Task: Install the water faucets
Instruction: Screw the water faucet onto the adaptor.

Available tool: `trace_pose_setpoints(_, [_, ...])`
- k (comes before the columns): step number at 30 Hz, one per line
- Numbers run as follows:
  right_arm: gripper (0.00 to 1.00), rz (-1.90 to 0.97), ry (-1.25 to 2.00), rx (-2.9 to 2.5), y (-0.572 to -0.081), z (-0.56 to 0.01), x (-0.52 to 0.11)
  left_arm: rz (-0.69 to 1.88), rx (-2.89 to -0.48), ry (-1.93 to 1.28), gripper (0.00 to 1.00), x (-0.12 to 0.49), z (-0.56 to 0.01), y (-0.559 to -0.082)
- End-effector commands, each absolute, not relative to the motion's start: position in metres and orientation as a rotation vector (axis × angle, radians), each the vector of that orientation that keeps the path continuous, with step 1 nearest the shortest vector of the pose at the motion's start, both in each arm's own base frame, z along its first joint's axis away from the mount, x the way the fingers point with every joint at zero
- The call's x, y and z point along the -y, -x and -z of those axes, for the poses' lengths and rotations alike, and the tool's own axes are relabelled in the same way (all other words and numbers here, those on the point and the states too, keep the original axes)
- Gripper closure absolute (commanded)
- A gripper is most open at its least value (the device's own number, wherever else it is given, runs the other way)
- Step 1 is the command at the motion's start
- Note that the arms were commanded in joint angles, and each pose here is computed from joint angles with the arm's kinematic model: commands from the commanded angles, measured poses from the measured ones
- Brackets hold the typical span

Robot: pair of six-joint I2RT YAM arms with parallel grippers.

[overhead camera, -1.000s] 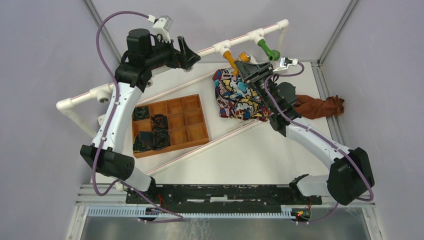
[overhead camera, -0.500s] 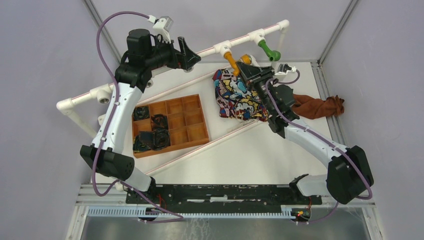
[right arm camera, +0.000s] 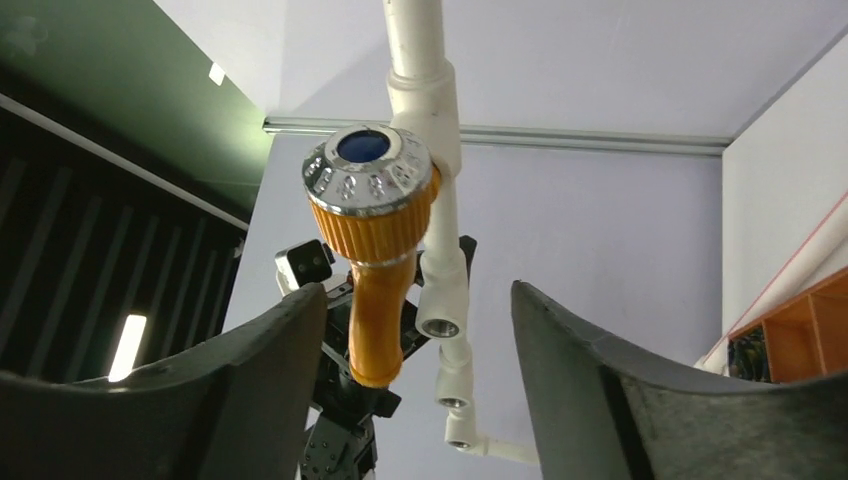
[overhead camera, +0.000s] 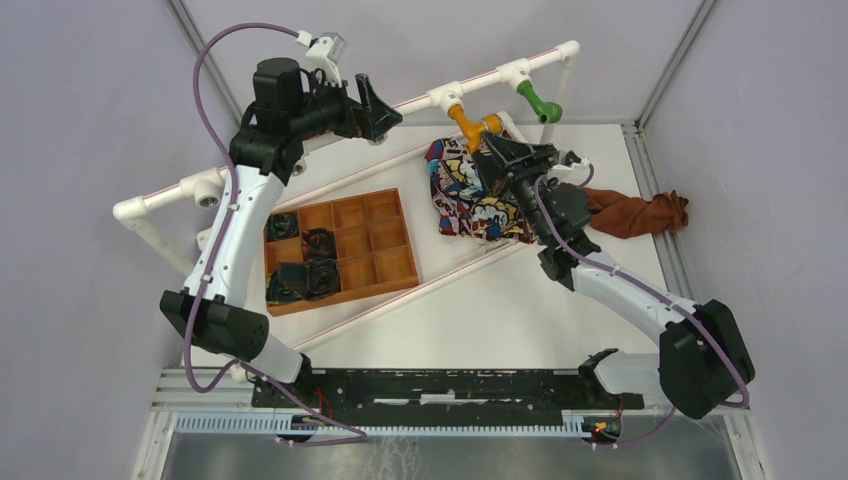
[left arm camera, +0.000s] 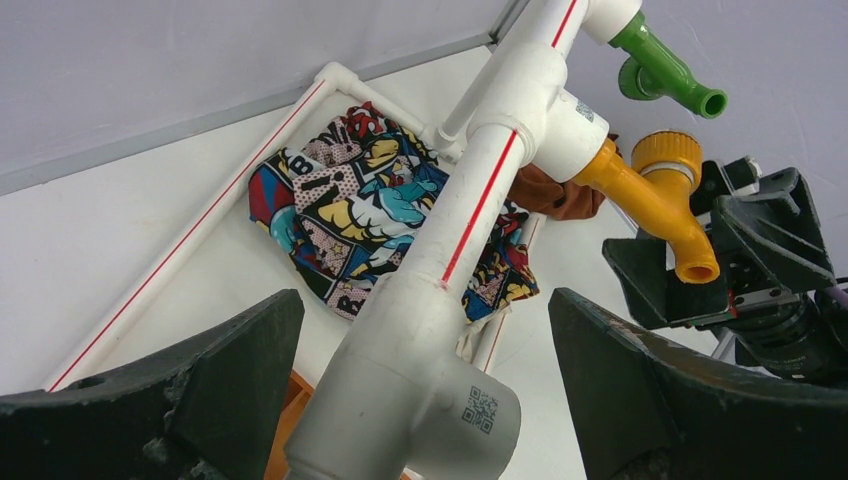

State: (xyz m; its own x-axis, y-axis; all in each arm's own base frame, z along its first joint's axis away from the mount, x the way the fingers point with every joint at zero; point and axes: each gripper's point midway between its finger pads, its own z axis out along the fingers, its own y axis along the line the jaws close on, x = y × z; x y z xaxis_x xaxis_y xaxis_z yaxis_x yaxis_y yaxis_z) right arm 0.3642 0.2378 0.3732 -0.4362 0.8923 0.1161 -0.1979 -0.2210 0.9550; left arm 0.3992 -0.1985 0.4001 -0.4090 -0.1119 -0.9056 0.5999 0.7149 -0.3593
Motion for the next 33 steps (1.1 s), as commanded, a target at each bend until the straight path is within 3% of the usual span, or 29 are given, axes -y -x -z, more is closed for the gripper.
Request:
trace_pose_setpoints(1, [0.23,-1.704,-0.907,-1.202,-0.349,-0.374,-0.220,0.896,-1.908,-0.363,0.00,0.206,-0.388,-0.386])
trace_pose_setpoints(10, [0.14,-1.174,-0.596,-1.361,-0.333,-0.358,-0.188,0.887,-1.892,-0.354,0.00,0.204,-0.391,-0.385])
trace_pose_setpoints(24, [0.14,-0.362,0.613,-1.209,-0.311,-0.397,-0.201,0.876,-1.868,-0.356,0.00,0.202,-0.395,-0.383])
trace_pose_setpoints(33, [0.09,0.349,0.970,-1.032,-0.319,-0.393,-0.184,0.864,-1.877,-0.357,0.00,0.201,-0.391,-0.386])
